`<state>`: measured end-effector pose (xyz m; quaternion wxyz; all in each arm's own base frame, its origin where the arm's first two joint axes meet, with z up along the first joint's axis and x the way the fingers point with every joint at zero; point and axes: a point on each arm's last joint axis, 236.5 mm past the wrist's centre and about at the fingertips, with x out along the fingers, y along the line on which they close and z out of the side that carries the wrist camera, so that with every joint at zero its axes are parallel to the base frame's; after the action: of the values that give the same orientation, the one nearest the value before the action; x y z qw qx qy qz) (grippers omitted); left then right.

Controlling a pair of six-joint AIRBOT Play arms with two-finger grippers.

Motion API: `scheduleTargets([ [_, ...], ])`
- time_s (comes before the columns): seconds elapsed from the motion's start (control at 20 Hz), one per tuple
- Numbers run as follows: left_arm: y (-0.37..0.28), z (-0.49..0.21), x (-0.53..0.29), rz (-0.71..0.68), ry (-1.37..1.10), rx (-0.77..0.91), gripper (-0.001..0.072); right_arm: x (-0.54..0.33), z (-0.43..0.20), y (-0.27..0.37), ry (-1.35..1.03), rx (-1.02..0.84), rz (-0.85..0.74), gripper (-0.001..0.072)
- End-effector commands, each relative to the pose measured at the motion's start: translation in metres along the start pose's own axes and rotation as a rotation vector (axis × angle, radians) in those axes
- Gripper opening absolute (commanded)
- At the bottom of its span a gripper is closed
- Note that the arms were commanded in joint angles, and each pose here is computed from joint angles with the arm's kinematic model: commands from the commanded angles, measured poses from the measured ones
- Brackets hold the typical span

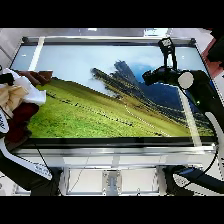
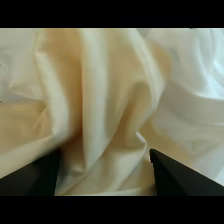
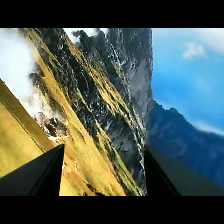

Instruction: Fold the shirts.

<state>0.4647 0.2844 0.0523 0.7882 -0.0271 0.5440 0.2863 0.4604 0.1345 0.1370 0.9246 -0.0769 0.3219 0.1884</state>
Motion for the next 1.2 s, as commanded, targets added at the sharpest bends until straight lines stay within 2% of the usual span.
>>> scheduleTargets([
  [0.0, 0.000, -0.005, 0.006, -0.052, 0.020, -0.041, 0.0648, 0.000, -0.002, 0.005, 0.011, 0.079, 0.018, 0.0552],
  [0.05, -0.001, -0.006, 0.007, -0.053, 0.026, -0.040, 0.0640, 0.000, -0.002, 0.007, 0.008, 0.090, 0.029, 0.0551],
  [0.1, -0.002, -0.007, 0.009, -0.056, 0.032, -0.038, 0.0595, 0.000, -0.001, 0.009, 0.006, 0.101, 0.038, 0.0551],
  [0.15, -0.005, -0.009, 0.010, -0.068, 0.041, -0.041, 0.0393, 0.000, 0.000, 0.011, 0.004, 0.109, 0.045, 0.0551],
  [0.2, -0.010, -0.009, 0.010, -0.088, 0.043, -0.046, 0.0110, 0.000, 0.000, 0.012, 0.002, 0.112, 0.048, 0.0551],
  [0.25, -0.016, -0.009, 0.009, -0.111, 0.042, -0.046, 0.0015, 0.000, 0.000, 0.011, 0.001, 0.113, 0.048, 0.0551],
  [0.35, -0.034, -0.006, 0.002, -0.195, 0.033, -0.069, 0.0015, 0.000, 0.004, 0.010, -0.015, 0.114, 0.044, 0.0551],
  [0.5, -0.074, 0.030, -0.053, -0.425, -0.096, -0.086, 0.0014, -0.002, 0.024, 0.009, -0.097, 0.141, 0.045, 0.0551],
  [0.7, -0.124, 0.079, -0.233, -0.856, -0.462, -0.040, 0.0013, -0.036, 0.071, 0.001, -0.231, 0.103, 0.009, 0.0550],
  [0.9, -0.176, 0.035, -0.420, -1.269, -0.704, 0.184, 0.0013, -0.112, 0.122, -0.012, -0.380, -0.013, -0.093, 0.0550],
  [1.0, -0.205, -0.009, -0.497, -1.497, -0.756, 0.320, 0.0012, -0.152, 0.132, -0.021, -0.424, -0.082, -0.170, 0.0550],
  [1.15, -0.224, -0.065, -0.588, -1.849, -0.781, 0.431, 0.0012, -0.211, 0.132, -0.036, -0.462, -0.150, -0.293, 0.0550],
])
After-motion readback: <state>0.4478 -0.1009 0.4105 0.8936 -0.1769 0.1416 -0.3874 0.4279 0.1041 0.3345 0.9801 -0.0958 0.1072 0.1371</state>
